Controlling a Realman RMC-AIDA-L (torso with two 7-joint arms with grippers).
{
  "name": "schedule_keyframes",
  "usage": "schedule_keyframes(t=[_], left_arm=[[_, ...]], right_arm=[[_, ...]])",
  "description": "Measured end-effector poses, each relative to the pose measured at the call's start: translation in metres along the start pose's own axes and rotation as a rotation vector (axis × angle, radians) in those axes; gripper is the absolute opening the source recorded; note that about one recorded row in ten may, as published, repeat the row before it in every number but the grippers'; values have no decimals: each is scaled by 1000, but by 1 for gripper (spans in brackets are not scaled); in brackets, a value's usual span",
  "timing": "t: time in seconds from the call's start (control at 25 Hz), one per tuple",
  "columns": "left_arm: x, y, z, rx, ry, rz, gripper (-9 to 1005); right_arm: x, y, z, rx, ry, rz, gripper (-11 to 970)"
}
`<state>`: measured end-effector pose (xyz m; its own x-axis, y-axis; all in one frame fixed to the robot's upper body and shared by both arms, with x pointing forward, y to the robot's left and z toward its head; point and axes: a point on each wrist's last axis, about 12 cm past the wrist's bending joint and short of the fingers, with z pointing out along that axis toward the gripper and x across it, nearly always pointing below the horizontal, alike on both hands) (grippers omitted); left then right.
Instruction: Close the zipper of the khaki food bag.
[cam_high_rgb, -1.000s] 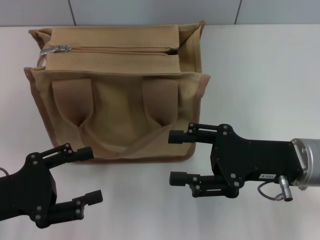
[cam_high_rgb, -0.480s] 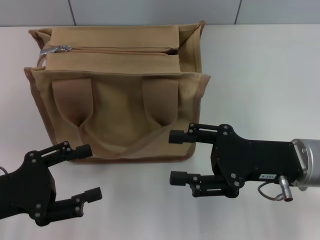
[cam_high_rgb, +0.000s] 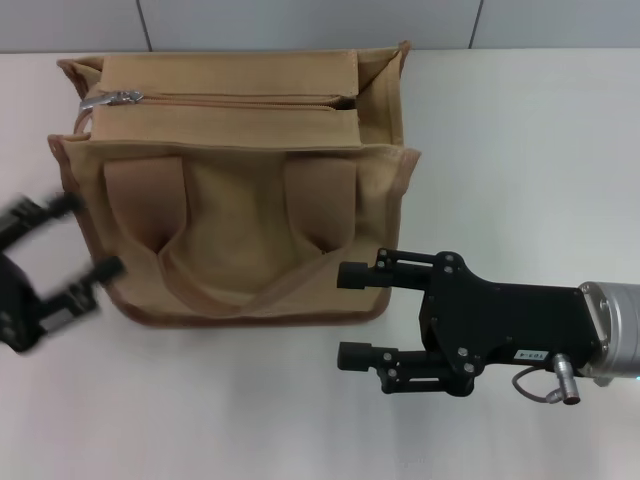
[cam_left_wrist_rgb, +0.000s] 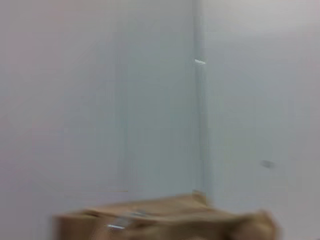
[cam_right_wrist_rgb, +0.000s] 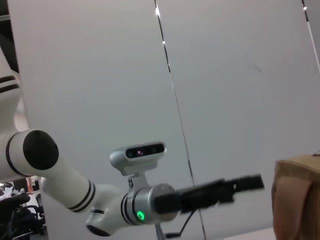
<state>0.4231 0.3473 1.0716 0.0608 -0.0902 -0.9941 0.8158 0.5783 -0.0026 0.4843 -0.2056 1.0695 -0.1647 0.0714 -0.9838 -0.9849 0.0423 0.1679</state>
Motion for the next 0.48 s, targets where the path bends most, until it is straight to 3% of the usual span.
schedule_keyframes(t=[0.12, 0.24, 0.48], left_arm=[[0, 10, -9, -158, -33, 12, 785], [4, 18, -9, -246, -39, 1, 784], [4, 30, -10, -348, -44, 9, 784]], right_arm=[[2, 0, 1, 3, 7, 8, 729], [3, 1, 2, 3, 6, 12, 729], [6, 2, 2, 9, 4, 10, 730]])
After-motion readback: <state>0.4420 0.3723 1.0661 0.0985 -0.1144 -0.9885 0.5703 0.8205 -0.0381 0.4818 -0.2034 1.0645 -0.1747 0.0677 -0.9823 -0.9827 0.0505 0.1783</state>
